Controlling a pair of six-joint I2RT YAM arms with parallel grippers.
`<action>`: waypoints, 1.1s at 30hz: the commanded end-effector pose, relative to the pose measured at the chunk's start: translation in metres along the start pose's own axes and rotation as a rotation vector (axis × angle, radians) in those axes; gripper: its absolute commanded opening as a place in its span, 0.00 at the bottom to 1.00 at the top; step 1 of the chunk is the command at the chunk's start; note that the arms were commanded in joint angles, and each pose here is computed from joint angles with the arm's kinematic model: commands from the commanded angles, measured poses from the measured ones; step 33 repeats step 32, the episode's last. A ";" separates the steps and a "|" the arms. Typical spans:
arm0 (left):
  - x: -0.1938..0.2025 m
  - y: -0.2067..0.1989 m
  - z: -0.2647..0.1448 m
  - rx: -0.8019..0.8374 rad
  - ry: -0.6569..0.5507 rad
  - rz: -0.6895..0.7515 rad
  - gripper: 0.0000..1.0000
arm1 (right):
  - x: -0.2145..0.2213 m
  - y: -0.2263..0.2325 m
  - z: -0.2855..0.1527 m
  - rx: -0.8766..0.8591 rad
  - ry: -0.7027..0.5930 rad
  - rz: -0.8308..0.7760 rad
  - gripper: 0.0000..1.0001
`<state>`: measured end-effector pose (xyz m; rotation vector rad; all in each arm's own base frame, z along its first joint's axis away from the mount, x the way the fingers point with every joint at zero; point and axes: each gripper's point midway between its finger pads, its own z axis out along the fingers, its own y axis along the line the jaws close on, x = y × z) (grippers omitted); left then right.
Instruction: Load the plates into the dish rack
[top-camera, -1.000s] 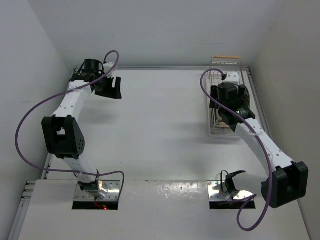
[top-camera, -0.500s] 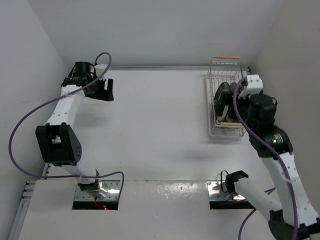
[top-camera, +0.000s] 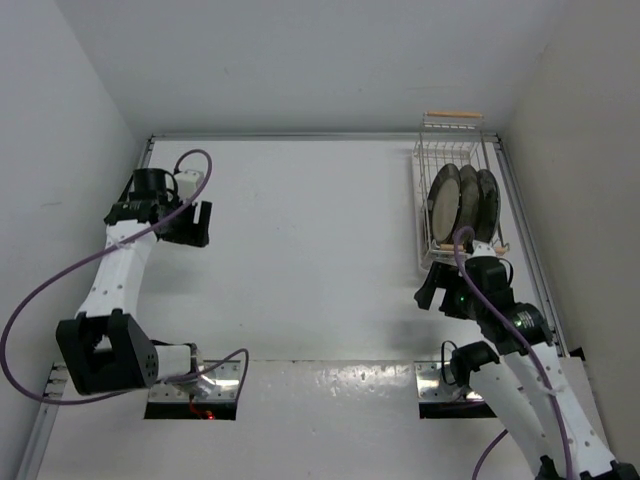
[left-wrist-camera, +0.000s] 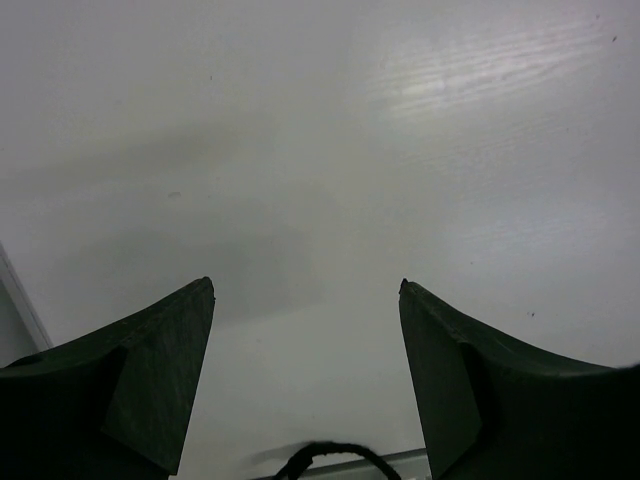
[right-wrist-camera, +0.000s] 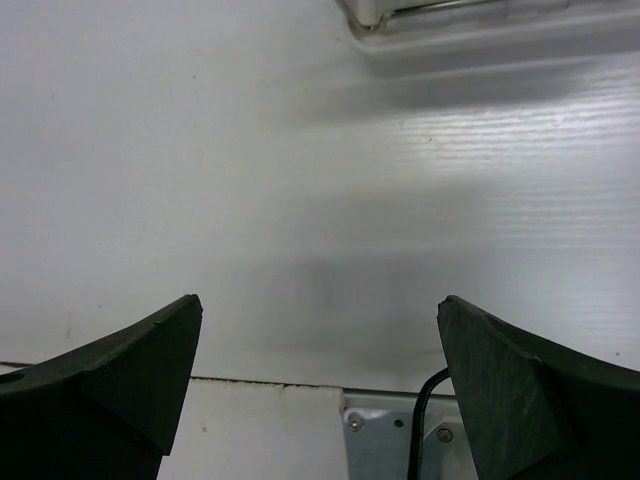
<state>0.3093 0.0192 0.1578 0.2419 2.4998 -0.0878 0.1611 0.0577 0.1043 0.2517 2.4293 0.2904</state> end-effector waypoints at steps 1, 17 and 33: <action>0.022 0.007 -0.017 -0.074 0.008 0.034 0.79 | 0.005 0.013 -0.003 -0.066 -0.002 0.105 1.00; 0.023 0.004 -0.032 -0.083 -0.078 -0.006 0.79 | 0.013 0.017 0.003 -0.116 -0.017 0.124 1.00; 0.020 0.005 -0.033 -0.076 -0.119 -0.012 0.79 | 0.012 0.014 0.007 -0.092 -0.015 0.126 1.00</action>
